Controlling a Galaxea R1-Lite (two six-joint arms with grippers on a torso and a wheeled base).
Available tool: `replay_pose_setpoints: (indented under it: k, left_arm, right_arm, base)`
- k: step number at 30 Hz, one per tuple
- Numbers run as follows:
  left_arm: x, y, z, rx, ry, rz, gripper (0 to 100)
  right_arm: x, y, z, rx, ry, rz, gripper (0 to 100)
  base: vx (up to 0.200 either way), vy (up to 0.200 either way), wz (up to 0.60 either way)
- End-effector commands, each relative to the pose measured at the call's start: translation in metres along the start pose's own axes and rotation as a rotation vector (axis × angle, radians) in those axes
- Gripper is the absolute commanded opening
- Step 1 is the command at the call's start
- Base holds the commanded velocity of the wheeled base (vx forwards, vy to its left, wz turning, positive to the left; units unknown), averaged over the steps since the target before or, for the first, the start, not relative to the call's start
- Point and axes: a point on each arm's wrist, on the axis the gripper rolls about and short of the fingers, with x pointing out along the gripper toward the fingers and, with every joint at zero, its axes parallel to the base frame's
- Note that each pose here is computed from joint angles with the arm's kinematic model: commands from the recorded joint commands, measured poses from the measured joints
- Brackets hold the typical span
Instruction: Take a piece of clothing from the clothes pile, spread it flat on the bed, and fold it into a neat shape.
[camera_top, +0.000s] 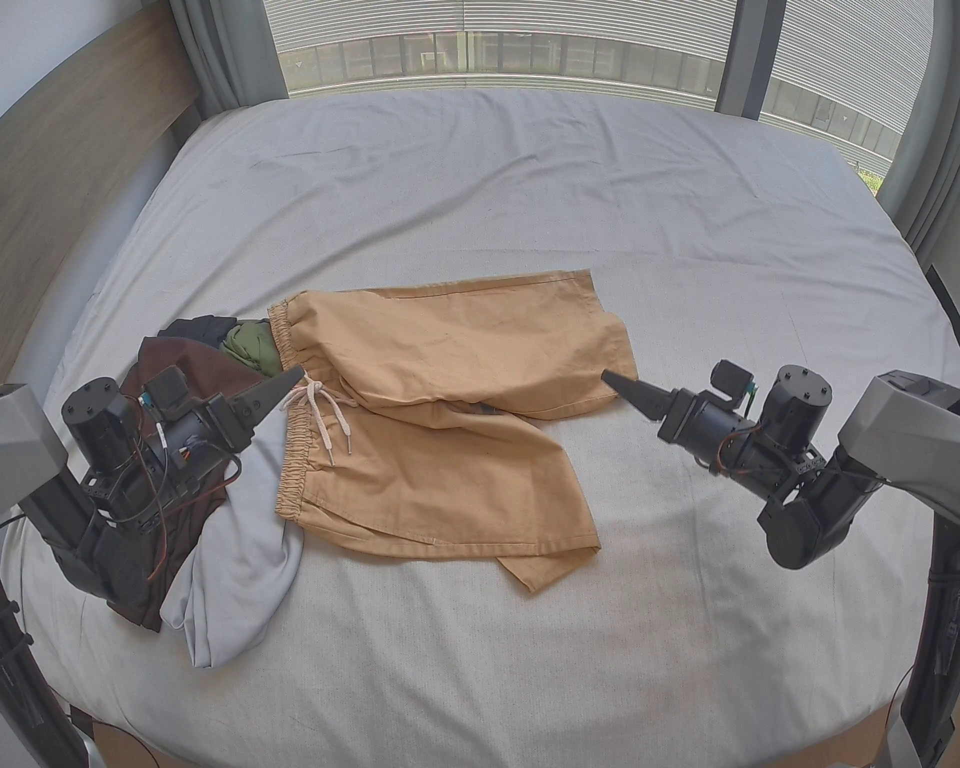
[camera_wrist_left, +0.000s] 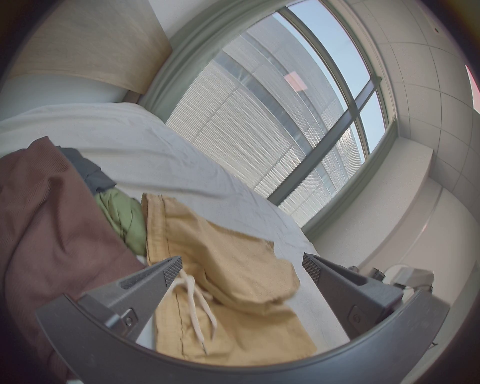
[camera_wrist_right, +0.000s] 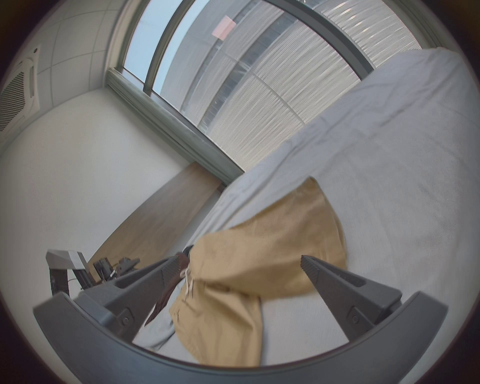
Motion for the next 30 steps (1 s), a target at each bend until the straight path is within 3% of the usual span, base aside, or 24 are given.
replay_pose_setpoints:
  k: [1,9,18,30]
  left_arm:
    - [-0.018,-0.021,0.000,0.017,0.038,-0.056,100]
    - [-0.015,-0.028,-0.015,-0.008,0.089,-0.078,100]
    - [-0.008,-0.020,-0.040,-0.032,0.160,-0.059,100]
    - [-0.012,-0.017,-0.043,-0.021,0.173,-0.045,100]
  right_arm:
    - [-0.013,0.013,-0.023,0.015,0.085,-0.005,100]
    - [-0.023,0.012,-0.034,0.036,0.135,-0.032,100]
    - [-0.024,0.004,-0.062,0.027,0.216,-0.054,100]
    - [-0.020,0.005,-0.091,0.038,0.292,-0.044,100]
  base:
    - [0.000,0.000,0.00]
    - [0.000,0.000,0.00]
    - [0.000,0.000,0.00]
    - [0.000,0.000,0.00]
